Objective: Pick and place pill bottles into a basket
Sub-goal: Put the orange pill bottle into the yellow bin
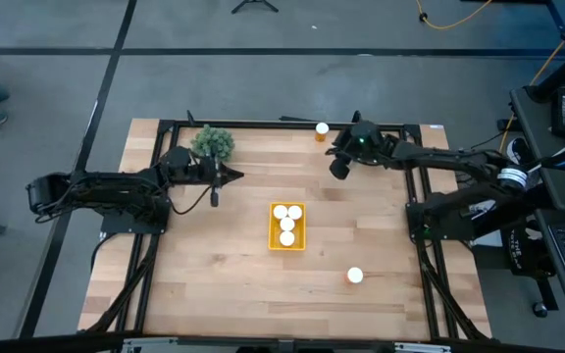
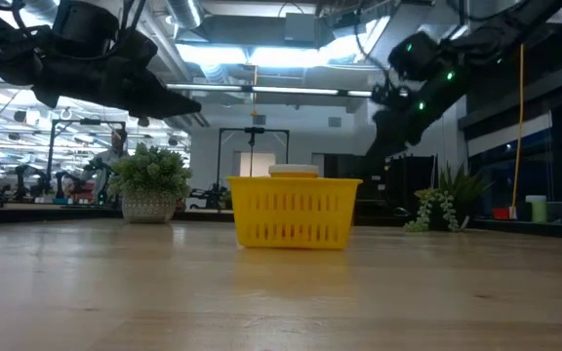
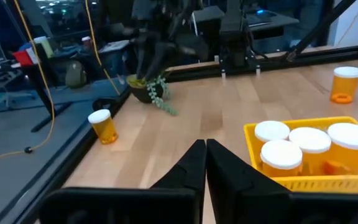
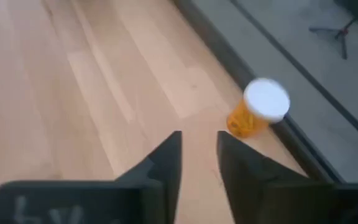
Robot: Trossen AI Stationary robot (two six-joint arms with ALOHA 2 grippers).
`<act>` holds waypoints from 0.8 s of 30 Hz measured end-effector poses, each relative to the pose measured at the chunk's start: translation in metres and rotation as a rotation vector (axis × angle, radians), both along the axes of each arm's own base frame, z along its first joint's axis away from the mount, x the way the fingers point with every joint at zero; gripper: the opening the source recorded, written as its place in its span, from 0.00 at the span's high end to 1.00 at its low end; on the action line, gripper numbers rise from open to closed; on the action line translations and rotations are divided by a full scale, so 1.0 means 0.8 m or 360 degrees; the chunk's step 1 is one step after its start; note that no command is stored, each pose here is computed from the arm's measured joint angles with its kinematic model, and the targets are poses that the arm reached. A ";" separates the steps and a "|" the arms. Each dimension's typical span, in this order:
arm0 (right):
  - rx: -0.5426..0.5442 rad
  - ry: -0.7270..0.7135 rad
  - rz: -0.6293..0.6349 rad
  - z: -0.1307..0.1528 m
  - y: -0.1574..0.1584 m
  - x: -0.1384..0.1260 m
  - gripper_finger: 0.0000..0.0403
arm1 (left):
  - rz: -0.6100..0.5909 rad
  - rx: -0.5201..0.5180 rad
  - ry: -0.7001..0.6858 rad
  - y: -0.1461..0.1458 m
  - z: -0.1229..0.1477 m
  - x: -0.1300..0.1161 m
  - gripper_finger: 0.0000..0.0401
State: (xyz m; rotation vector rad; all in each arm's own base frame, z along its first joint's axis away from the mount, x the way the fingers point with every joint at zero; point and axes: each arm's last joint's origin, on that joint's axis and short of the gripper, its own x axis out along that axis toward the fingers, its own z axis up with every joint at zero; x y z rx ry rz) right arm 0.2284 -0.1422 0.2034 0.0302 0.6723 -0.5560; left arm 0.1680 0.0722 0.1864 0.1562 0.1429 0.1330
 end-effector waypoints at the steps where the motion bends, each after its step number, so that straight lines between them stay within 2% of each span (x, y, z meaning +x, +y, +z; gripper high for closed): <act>1: 0.0011 0.0022 0.0002 -0.006 -0.004 0.001 0.70 | 0.0001 0.0000 0.0001 0.000 0.000 0.000 0.98; 8: 0.0025 0.0071 -0.0055 -0.041 -0.035 0.007 0.45 | -0.0001 0.0018 0.0006 0.000 0.000 0.000 0.97; 12: 0.0007 0.0044 -0.0092 -0.052 -0.048 0.010 0.36 | -0.0001 0.0018 0.0012 0.000 -0.001 0.000 0.98; 16: -0.0014 0.0013 -0.0099 -0.056 -0.052 0.013 0.31 | 0.0000 0.0014 0.0022 0.000 -0.002 0.000 0.99; 24: -0.0020 -0.0065 -0.0127 -0.072 -0.060 0.023 0.30 | 0.0002 0.0015 0.0024 0.000 -0.002 0.000 0.98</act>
